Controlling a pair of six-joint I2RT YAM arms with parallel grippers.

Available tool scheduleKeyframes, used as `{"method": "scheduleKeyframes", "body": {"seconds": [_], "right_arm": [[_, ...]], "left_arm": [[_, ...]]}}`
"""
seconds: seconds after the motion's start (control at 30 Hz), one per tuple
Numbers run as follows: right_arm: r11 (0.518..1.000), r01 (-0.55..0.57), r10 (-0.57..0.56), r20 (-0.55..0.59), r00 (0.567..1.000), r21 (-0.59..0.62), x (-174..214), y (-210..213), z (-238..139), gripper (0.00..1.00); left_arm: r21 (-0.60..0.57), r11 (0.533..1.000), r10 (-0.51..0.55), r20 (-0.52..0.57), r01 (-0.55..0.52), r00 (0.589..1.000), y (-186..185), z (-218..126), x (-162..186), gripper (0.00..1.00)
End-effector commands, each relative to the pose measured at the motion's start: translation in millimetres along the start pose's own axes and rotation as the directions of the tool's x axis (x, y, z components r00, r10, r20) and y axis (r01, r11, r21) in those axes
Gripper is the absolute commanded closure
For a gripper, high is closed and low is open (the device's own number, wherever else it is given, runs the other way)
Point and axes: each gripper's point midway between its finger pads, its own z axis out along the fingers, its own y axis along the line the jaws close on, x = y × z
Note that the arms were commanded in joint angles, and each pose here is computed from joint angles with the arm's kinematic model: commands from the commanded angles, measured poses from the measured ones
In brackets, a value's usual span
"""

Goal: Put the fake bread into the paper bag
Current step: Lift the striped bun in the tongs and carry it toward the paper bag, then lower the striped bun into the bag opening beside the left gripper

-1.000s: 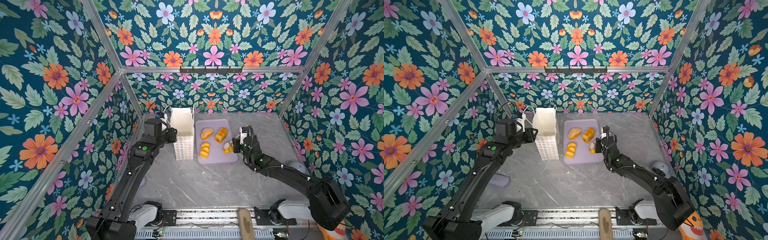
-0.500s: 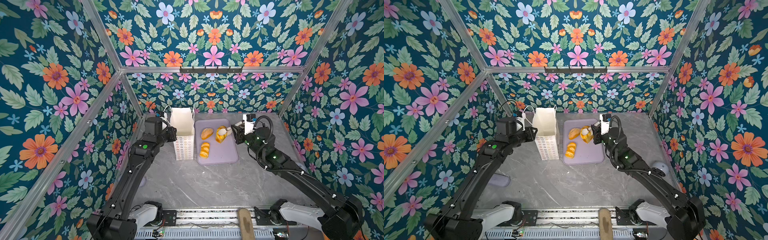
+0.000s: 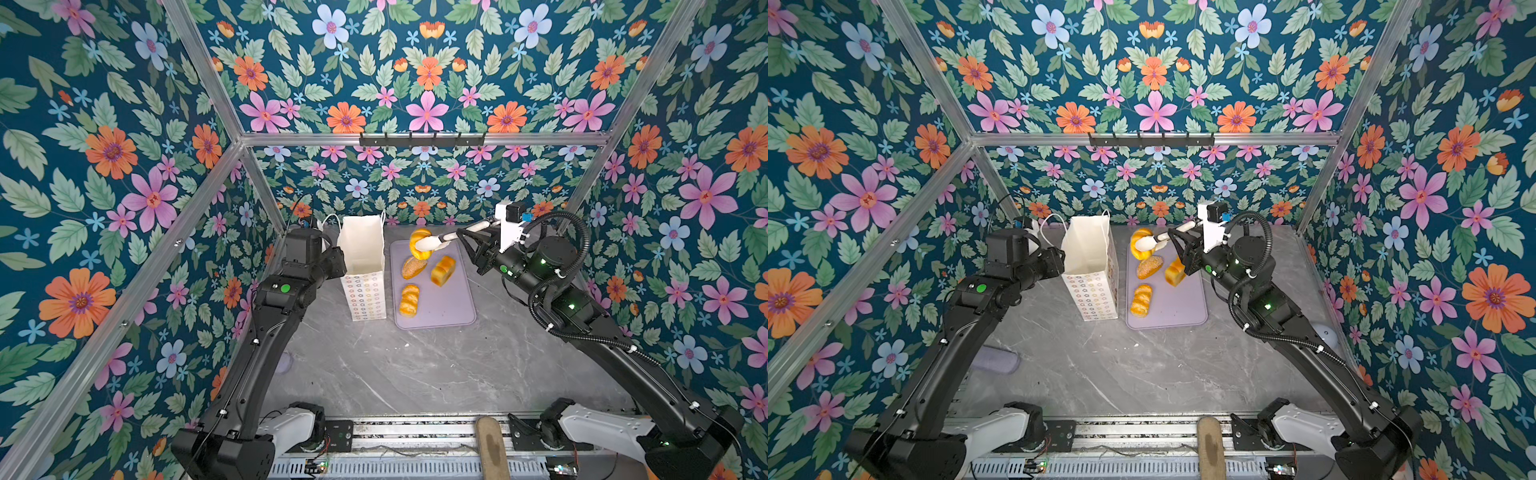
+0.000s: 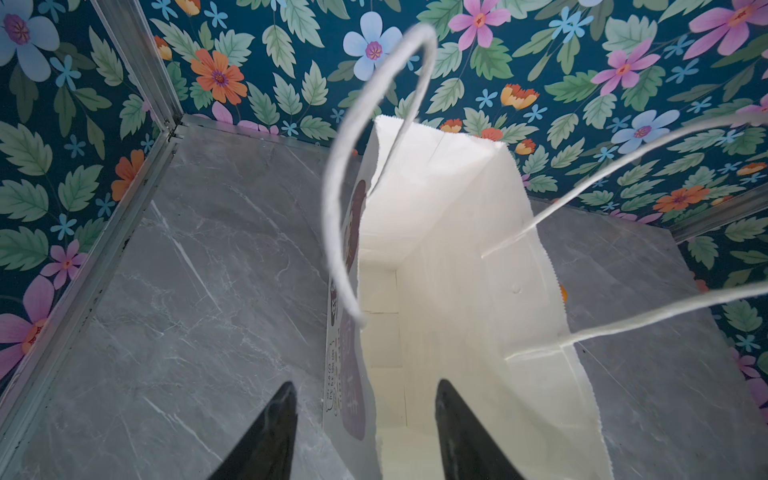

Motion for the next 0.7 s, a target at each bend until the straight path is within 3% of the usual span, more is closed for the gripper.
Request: {"method": "scheduleKeyframes", "body": {"seconds": [0.0, 0.37, 0.67], "right_arm": [[0.991, -0.017, 0.025, 0.067, 0.997, -0.130, -29, 27, 4, 0.68], [0.958, 0.016, 0.017, 0.114, 0.993, -0.287, -58, 81, 38, 0.68], [0.956, 0.044, -0.030, 0.052, 0.998, -0.291, -40, 96, 79, 0.68]], "left_arm": [[0.021, 1.000, 0.000, -0.003, 0.000, 1.000, -3, 1, 0, 0.42], [0.012, 1.000, -0.023, -0.036, 0.024, 0.999, -2, 20, 11, 0.44], [0.007, 0.999, -0.034, -0.020, 0.035, 0.999, -1, 27, 10, 0.48]]}}
